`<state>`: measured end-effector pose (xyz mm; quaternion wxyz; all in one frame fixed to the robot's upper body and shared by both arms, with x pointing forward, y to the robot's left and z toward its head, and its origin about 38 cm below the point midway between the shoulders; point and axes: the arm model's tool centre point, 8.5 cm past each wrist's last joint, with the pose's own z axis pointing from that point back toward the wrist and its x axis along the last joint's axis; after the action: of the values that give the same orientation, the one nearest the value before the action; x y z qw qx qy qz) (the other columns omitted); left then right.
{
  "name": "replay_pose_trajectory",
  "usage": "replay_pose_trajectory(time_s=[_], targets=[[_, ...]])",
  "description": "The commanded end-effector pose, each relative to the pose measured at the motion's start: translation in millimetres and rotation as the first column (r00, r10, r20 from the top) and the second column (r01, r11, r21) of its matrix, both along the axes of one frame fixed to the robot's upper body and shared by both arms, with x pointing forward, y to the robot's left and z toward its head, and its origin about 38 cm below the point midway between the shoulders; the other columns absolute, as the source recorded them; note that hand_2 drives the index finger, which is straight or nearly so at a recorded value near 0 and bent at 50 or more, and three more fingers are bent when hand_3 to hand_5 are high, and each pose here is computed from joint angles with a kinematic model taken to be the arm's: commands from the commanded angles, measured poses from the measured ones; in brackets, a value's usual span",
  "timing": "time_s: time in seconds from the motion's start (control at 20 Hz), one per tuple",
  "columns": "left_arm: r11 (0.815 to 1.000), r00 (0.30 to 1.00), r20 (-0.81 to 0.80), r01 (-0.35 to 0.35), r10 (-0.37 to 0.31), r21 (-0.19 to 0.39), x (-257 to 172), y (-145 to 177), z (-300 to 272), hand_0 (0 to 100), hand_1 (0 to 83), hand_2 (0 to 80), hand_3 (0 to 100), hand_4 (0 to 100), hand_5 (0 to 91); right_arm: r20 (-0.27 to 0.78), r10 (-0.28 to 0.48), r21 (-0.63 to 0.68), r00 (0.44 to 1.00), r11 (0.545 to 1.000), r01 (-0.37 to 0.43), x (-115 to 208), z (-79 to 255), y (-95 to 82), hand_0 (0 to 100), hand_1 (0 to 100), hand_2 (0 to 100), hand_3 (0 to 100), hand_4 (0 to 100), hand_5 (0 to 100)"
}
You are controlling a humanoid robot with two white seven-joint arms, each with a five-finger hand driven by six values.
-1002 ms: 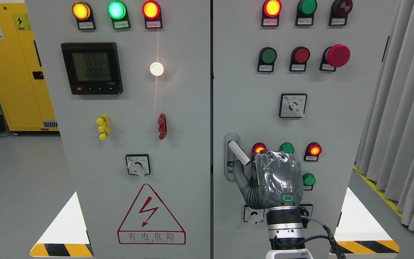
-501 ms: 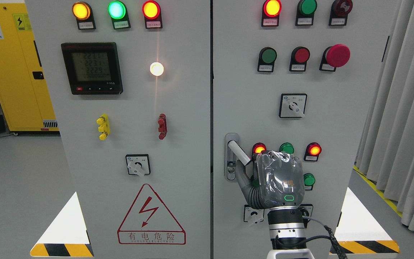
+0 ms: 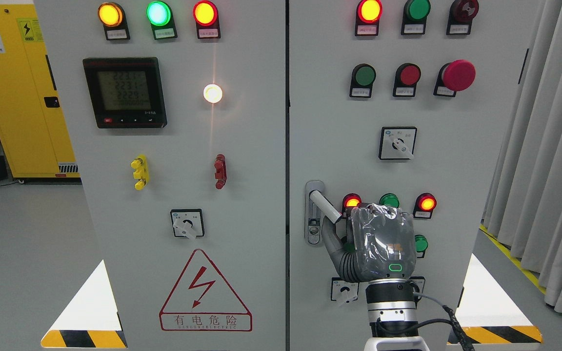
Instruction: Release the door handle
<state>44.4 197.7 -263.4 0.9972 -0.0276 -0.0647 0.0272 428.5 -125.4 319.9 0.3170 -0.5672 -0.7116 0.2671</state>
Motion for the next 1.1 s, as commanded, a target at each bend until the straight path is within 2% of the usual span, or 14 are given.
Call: replay_pose_trajectory(time_s=[0.0, 1.05], targets=[[1.000, 1.000, -0.001, -0.001, 0.001, 0.000, -0.1, 0.0, 0.0, 12, 55.6, 0.0, 0, 0, 0.0, 0.007, -0.006, 0.009, 1.000, 1.000, 0.006, -0.1, 2.7, -3.8, 63, 40, 100, 100, 100, 100], [1.000, 1.000, -0.001, -0.001, 0.001, 0.000, -0.1, 0.0, 0.0, 12, 55.6, 0.0, 0, 0, 0.0, 0.017, -0.013, 0.014, 1.000, 1.000, 0.013, 1.7, 9.1, -7.0, 64, 39, 100, 100, 100, 100]])
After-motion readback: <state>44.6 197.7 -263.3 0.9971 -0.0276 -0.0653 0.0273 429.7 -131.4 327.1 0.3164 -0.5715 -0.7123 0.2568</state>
